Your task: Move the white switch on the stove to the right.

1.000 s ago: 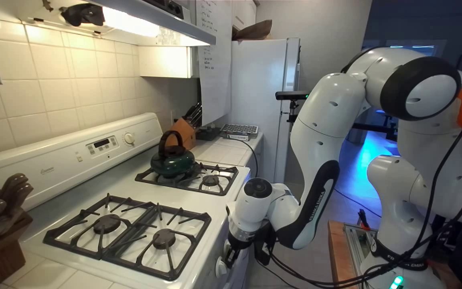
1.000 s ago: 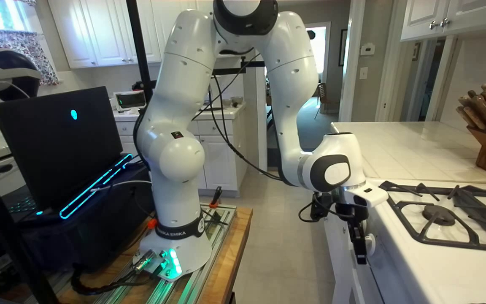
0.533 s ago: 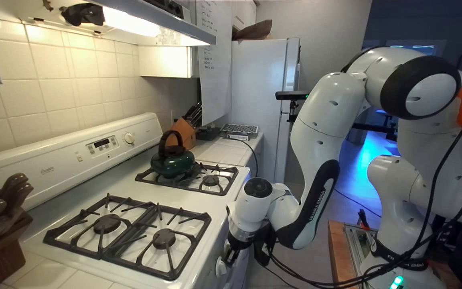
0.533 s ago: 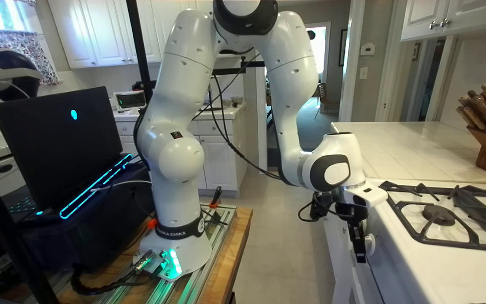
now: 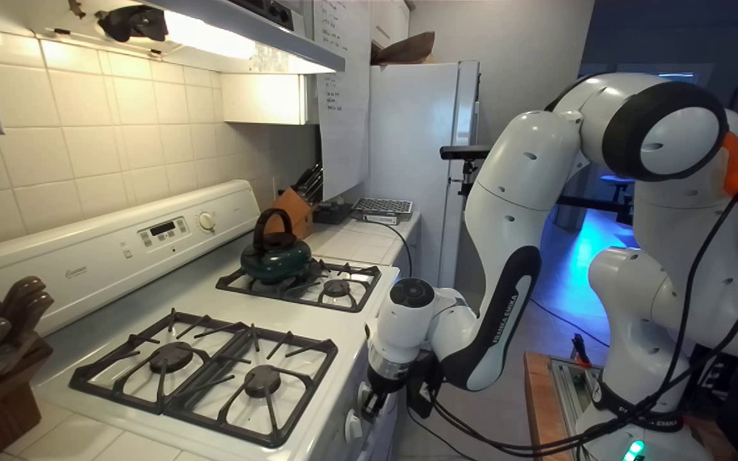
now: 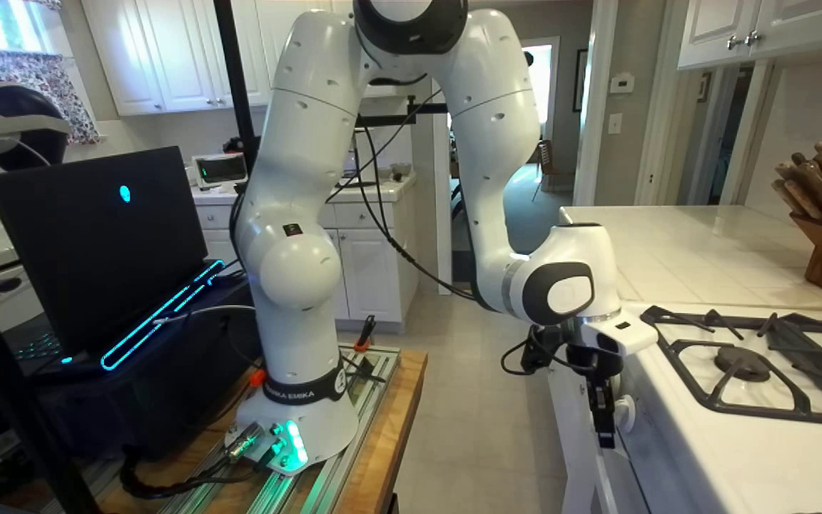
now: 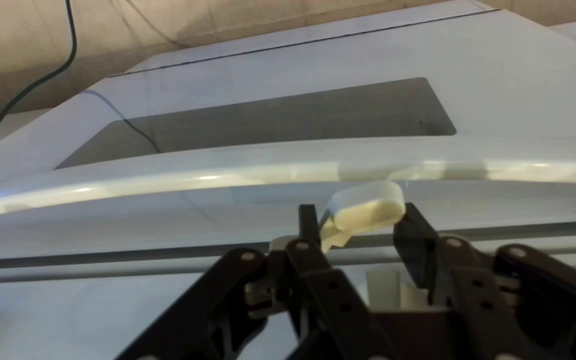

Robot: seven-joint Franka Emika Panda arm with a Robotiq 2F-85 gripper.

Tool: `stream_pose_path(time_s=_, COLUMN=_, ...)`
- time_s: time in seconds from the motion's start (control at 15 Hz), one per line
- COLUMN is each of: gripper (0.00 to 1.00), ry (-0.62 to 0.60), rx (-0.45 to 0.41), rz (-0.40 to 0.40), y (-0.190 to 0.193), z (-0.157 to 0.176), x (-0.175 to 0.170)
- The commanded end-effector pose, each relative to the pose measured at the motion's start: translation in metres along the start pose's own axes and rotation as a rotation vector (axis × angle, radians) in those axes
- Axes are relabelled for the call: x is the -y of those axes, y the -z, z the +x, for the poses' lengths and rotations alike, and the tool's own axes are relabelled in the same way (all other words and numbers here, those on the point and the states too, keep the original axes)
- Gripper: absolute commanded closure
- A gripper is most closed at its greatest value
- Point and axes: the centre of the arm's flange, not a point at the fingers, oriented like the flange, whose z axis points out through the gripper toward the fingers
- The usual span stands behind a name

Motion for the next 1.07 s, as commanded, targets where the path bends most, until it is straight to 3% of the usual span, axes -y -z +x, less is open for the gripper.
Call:
stream_pose_path(time_s=0.0, gripper=0.82, ry=-0.05, rx=0.1, rz=-0.036, y=0.004, z=-0.002, x=-0.036)
stream_pose_path(time_s=0.27, gripper=0.82, ry=-0.081, rx=0.143, rz=-0.068, y=0.004, z=-0.002, x=-0.053)
stream_pose_path(time_s=1.0, gripper=0.82, ry=-0.184, rx=0.16, rz=-0.088, y=0.007, z=-0.016, x=-0.11)
